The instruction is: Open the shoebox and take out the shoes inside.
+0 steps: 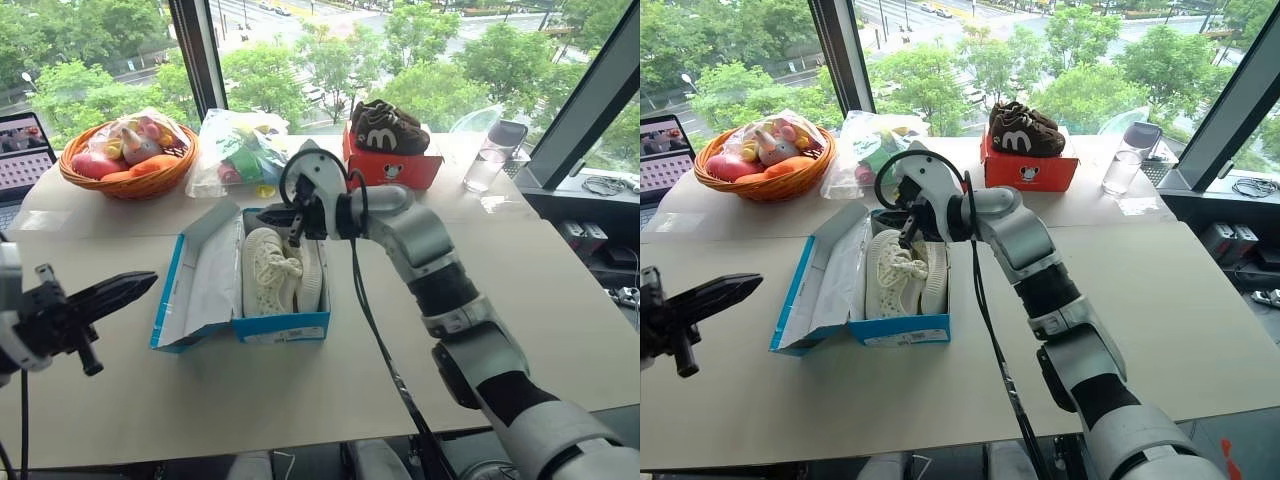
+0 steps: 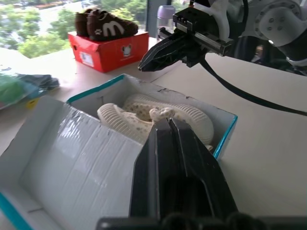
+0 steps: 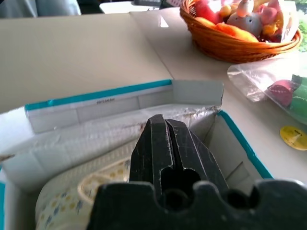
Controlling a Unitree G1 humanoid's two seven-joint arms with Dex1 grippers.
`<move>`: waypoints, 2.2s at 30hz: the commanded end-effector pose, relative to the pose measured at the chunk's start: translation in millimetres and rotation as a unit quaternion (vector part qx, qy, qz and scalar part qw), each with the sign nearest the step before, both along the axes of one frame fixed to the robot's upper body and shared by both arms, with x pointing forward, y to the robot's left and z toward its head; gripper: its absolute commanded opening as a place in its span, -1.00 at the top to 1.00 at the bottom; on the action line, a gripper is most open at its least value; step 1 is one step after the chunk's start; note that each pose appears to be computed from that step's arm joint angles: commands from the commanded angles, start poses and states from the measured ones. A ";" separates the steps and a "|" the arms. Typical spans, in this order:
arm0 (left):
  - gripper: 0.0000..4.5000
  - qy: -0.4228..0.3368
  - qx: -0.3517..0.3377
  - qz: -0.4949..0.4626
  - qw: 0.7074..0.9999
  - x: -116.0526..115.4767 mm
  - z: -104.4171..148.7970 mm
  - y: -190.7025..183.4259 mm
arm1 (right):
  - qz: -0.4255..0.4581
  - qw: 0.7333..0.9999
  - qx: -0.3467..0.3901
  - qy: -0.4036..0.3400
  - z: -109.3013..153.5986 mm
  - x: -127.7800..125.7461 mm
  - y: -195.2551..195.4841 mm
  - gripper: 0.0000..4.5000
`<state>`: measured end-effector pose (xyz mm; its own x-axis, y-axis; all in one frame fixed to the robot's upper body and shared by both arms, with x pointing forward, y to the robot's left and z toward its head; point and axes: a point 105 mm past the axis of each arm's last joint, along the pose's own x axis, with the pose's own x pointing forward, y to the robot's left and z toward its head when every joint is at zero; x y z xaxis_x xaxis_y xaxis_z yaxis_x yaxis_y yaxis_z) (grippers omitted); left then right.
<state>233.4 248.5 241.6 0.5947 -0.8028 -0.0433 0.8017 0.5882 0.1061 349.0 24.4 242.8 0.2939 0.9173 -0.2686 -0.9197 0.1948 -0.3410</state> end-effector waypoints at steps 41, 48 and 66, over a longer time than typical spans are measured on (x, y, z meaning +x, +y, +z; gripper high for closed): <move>1.00 0.003 -0.100 -0.059 0.993 21.8 -58.8 11.0 | 0.104 0.988 -0.113 -0.020 -54.0 12.7 1.5 -0.97; 1.00 0.011 -0.094 -0.064 0.993 23.8 -62.0 5.0 | 0.097 0.985 -0.143 -0.029 -59.6 21.7 10.7 -0.97; 1.00 0.019 -0.089 -0.062 0.994 25.6 -65.6 -1.9 | 0.111 0.981 -0.158 -0.021 -64.7 18.6 18.4 0.94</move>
<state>259.6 249.8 168.4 0.4996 -0.8626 0.0799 0.8662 0.4963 -0.0590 369.1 38.5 173.1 0.1133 0.8259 -0.5523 -0.9162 -0.1282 -0.3796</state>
